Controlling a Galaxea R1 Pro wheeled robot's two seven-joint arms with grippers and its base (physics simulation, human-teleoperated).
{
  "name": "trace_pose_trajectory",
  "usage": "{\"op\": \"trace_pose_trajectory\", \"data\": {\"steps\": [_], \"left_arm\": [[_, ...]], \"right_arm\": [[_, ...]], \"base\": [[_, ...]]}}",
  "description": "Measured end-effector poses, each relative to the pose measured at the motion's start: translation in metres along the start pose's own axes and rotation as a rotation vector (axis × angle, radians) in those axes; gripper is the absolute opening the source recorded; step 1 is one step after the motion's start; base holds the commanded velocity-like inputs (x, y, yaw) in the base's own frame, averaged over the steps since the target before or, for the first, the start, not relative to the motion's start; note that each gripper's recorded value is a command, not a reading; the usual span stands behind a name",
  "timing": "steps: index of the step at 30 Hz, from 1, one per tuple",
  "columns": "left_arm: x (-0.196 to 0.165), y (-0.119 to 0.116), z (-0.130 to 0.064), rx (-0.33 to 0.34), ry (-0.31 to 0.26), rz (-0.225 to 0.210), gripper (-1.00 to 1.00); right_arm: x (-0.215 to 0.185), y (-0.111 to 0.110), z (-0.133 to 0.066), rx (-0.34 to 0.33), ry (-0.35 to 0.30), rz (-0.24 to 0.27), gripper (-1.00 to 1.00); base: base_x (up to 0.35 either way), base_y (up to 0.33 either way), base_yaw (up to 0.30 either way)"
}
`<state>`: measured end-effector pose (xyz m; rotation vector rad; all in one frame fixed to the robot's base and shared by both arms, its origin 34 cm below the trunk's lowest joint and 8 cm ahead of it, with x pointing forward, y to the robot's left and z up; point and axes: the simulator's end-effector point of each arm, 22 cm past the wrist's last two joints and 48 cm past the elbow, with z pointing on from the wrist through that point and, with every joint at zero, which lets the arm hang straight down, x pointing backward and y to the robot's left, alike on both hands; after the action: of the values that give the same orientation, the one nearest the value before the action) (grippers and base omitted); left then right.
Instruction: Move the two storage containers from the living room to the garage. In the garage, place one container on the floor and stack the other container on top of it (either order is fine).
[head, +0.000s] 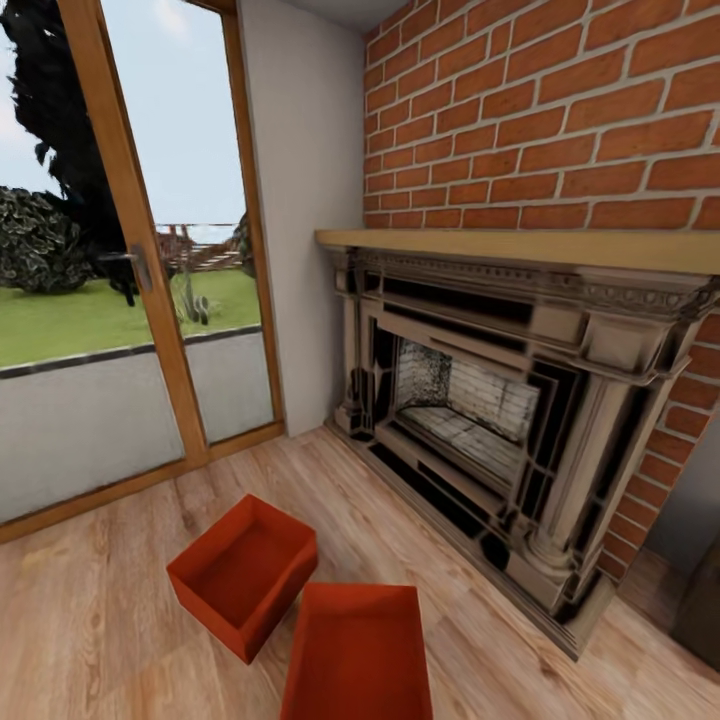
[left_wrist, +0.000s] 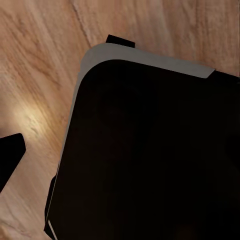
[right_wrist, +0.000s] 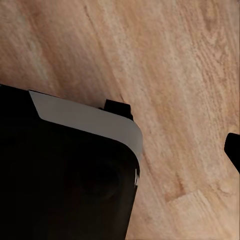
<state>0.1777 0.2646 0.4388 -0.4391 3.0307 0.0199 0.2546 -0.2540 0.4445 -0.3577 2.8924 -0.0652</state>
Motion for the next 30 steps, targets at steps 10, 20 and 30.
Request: {"op": "trace_pose_trajectory", "data": {"steps": [10, 20, 30], "left_arm": [[0.0, 0.0001, 0.0001, -0.001, 0.001, 0.0, 1.0], [0.0, 0.0002, 0.0001, -0.001, 0.001, 0.0, 1.0], [0.0, 0.0003, 0.0001, -0.002, 0.001, -0.001, 1.0]], "right_arm": [[0.0002, -0.0012, 0.0002, 0.002, 0.001, -0.001, 1.0], [0.0003, -0.0002, 0.0002, 0.001, 0.002, 0.002, 1.0], [0.0003, -0.0001, 0.0002, 0.0, 0.002, -0.003, 1.0]], "base": [[0.11, 0.028, 0.0], [0.001, 0.0, -0.057], [0.0, 0.0, -0.017]]}}
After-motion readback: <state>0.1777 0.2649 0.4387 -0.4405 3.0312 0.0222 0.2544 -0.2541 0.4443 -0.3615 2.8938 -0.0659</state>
